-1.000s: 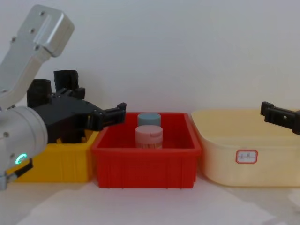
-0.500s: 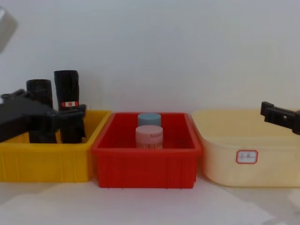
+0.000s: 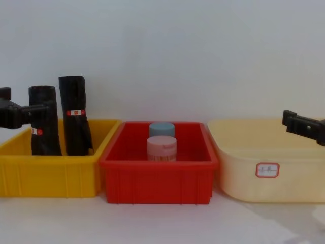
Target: Pick up the garbage bag with the one hand and transfer it to the other hand.
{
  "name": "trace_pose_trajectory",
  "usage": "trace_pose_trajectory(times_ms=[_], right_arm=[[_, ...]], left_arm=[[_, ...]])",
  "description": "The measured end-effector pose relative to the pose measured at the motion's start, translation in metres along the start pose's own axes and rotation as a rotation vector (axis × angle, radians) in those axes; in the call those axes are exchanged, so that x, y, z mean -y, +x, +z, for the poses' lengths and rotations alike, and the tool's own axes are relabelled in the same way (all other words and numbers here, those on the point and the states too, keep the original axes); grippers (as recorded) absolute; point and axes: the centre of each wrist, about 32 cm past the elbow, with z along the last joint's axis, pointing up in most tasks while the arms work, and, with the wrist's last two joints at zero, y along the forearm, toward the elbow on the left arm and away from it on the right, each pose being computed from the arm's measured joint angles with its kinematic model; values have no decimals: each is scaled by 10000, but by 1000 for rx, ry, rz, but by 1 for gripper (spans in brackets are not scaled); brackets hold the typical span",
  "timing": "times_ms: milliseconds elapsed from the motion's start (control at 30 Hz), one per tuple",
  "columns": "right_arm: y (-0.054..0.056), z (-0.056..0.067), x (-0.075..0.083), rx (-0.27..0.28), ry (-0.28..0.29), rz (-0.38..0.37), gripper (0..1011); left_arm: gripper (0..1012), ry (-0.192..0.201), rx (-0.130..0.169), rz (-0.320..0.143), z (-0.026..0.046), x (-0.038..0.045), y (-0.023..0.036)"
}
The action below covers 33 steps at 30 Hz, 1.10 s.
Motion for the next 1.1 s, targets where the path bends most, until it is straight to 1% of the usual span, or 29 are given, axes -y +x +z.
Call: trace_pose_trajectory(times_ms=[33, 67, 100, 167, 233, 300, 433, 467, 567, 600, 633, 667, 733, 767, 867, 1067, 1100], right_arm=[[0, 0, 0, 0, 0, 0, 1001], [0, 0, 0, 0, 0, 0, 1001], [0, 0, 0, 0, 0, 0, 1001], [0, 0, 0, 0, 0, 0, 1001], [0, 0, 0, 0, 0, 0, 1001], [0, 0, 0, 0, 0, 0, 1001], [0, 0, 0, 0, 0, 0, 1001], [0, 0, 0, 0, 0, 0, 1001], [0, 0, 0, 0, 0, 0, 1001], [0, 0, 0, 0, 0, 0, 1001], [0, 0, 0, 0, 0, 0, 1001], [0, 0, 0, 0, 0, 0, 1001], [0, 0, 0, 0, 0, 0, 1001], [0, 0, 0, 0, 0, 0, 1001], [0, 0, 0, 0, 0, 0, 1001], [0, 0, 0, 0, 0, 0, 1001], [0, 0, 0, 0, 0, 0, 1001]], left_arm=[[1002, 0, -3, 1, 5, 5, 16], [1002, 0, -6, 4, 14, 18, 47], [1002, 0, -6, 4, 14, 18, 47], [1002, 1, -11, 8, 25, 39, 91], [1002, 2, -14, 11, 30, 56, 115], [1002, 3, -18, 18, 37, 100, 153], [1002, 8, -22, 28, 36, 148, 185], [1002, 10, -24, 33, 35, 179, 198], [1002, 18, -26, 39, 25, 233, 211], [1002, 20, -27, 43, 23, 265, 216], [1002, 20, -27, 43, 23, 265, 216], [1002, 25, -26, 46, 17, 294, 219], [1002, 28, -26, 50, 14, 325, 223], [1002, 30, -26, 54, 12, 359, 224], [1002, 34, -24, 57, 10, 406, 222], [1002, 44, -19, 60, 8, 547, 202], [1002, 46, -17, 60, 8, 582, 197]])
